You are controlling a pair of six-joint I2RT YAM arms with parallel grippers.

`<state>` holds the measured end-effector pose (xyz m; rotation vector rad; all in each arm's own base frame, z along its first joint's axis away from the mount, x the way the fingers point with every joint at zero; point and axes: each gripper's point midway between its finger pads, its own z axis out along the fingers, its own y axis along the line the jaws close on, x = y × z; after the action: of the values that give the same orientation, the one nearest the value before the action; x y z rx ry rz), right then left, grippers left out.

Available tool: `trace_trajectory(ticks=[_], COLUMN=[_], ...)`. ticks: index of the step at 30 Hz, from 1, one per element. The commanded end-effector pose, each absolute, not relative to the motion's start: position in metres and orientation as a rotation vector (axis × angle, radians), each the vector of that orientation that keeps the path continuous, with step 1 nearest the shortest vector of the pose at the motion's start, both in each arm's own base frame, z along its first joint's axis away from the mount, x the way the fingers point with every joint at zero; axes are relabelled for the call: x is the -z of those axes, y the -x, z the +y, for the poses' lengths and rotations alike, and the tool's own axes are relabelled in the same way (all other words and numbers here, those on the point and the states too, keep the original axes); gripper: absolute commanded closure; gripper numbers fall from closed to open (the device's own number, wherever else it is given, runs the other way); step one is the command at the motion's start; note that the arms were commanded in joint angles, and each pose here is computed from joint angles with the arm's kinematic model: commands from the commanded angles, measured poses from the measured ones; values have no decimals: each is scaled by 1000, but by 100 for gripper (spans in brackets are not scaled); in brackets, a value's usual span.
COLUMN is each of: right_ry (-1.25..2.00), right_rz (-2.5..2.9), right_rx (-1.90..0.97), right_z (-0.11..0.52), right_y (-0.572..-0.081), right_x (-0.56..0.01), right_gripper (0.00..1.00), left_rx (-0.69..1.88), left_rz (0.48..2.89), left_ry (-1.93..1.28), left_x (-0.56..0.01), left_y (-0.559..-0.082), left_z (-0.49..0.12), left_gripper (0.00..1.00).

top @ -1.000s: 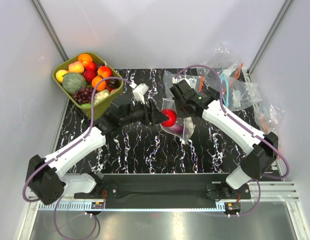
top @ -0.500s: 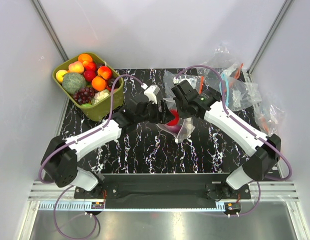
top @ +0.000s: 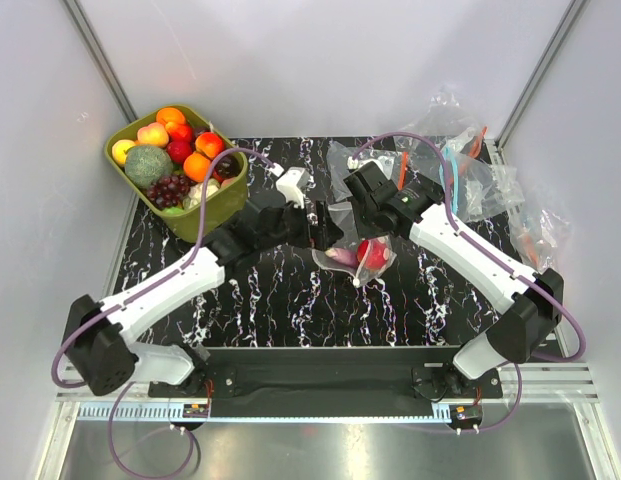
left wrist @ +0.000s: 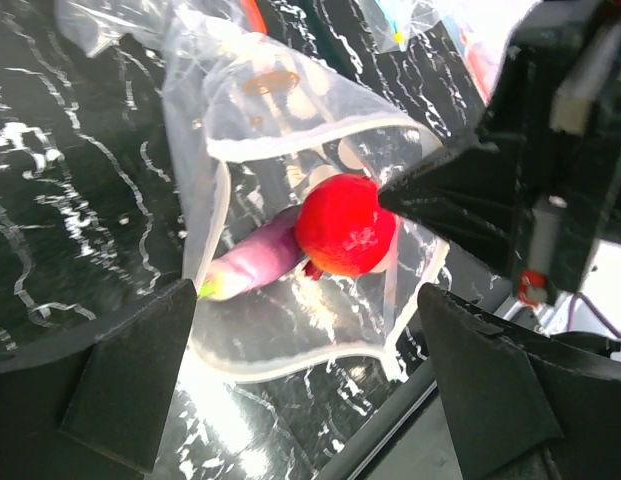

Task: Place the food in the zip-top bag and seal the zipper
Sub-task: Place the fake vegetable in the zipper food storage bag, then pick up the fake fruit from the bin.

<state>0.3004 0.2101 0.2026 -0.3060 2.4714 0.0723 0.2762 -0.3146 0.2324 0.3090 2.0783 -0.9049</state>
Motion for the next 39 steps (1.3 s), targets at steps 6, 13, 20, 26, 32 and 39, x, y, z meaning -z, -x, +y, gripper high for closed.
trace_trajectory(ticks=[6, 13, 20, 26, 32, 39], right_ry=[267, 277, 290, 316, 346, 345], right_rz=[2405, 2415, 2414, 2426, 2441, 2460], right_rx=[-126, -127, -129, -138, -127, -124], right_z=[210, 208, 208, 214, 215, 215], right_y=[-305, -301, -301, -302, -303, -302], right_x=[-224, -222, -222, -222, -216, -214], right_gripper=[100, 100, 100, 100, 100, 100], left_rx=[642, 405, 99, -117, -201, -191], left_rz=[2045, 2032, 1991, 2096, 2211, 2310], left_ry=[-221, -35, 11, -68, -81, -125], left_x=[-257, -275, -319, -316, -291, -238], left_y=[-306, -356, -408, -441, -480, -513], left_z=[-248, -168, -89, -37, -1, 13], left_gripper=[1, 1, 1, 1, 1, 1])
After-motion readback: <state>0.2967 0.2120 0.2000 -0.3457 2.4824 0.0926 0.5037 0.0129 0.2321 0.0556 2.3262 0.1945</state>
